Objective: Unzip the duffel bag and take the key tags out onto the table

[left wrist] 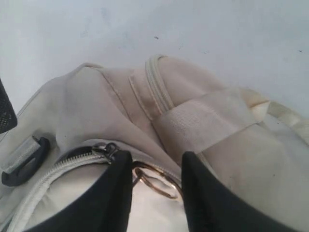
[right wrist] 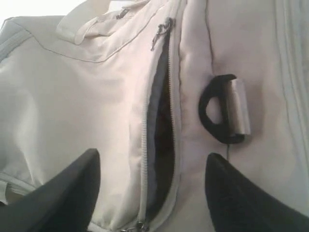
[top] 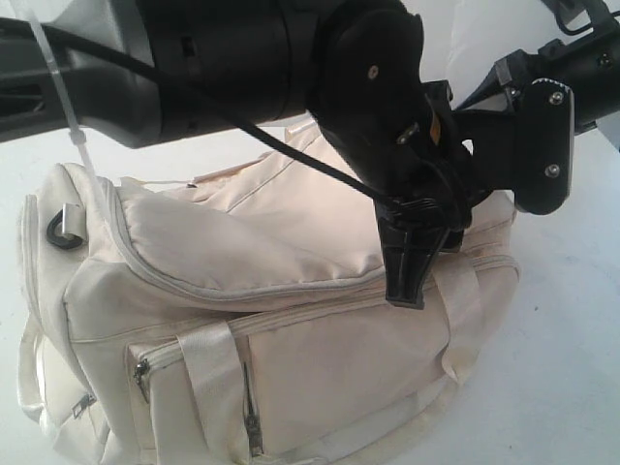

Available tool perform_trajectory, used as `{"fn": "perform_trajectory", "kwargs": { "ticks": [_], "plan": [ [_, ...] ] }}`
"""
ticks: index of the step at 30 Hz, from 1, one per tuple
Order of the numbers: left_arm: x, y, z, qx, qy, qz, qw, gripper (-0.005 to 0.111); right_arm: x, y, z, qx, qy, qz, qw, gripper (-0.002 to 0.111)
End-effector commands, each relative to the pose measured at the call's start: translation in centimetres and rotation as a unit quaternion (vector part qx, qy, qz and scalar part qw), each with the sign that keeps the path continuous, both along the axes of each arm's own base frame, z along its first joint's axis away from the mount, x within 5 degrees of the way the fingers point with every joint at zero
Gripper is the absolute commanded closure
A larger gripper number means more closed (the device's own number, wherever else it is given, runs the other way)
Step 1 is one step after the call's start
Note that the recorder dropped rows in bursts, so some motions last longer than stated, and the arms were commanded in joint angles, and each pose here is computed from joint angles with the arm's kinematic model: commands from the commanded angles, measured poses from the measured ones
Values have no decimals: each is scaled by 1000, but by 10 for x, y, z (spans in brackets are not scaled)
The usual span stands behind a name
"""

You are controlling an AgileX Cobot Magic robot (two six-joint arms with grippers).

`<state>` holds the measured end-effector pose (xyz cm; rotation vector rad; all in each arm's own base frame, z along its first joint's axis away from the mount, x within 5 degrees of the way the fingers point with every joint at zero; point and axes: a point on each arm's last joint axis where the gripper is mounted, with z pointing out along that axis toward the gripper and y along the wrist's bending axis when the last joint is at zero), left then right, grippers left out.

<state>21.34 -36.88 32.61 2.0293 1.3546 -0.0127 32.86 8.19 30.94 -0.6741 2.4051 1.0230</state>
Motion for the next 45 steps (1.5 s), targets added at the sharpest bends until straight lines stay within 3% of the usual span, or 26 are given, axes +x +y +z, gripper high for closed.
{"fn": "perform_trajectory", "kwargs": {
  "ticks": [1, 14, 27, 35, 37, 39, 42, 45],
  "plan": [
    [-5, 2, 6, -3, 9, -1, 1000, 107, 3, 0, -6, 9, 10, 2, 1000, 49],
    [-5, 2, 7, -9, 5, -1, 1000, 107, 5, 2, -10, 24, 25, 6, 999, 61],
    [-4, 0, 9, -22, -3, -3, 1000, 107, 11, 22, -34, 20, 61, 35, 997, 61],
    [-11, -2, 6, -39, 66, 23, 997, 105, 11, 22, -34, 17, 60, 36, 997, 61],
    [-9, -5, 0, -39, 80, 34, 995, 92, 11, 22, -34, 17, 60, 36, 997, 61],
    [-6, -13, -18, -28, 93, 35, 995, 65, 11, 22, -34, 17, 60, 36, 997, 61],
    [-2, -20, -33, -11, 73, 7, 997, 50, 11, 22, -34, 17, 60, 36, 997, 61],
    [4, -26, -43, 23, -4, -84, 996, 48, 11, 22, -34, 17, 60, 36, 997, 61]
  ]
}}
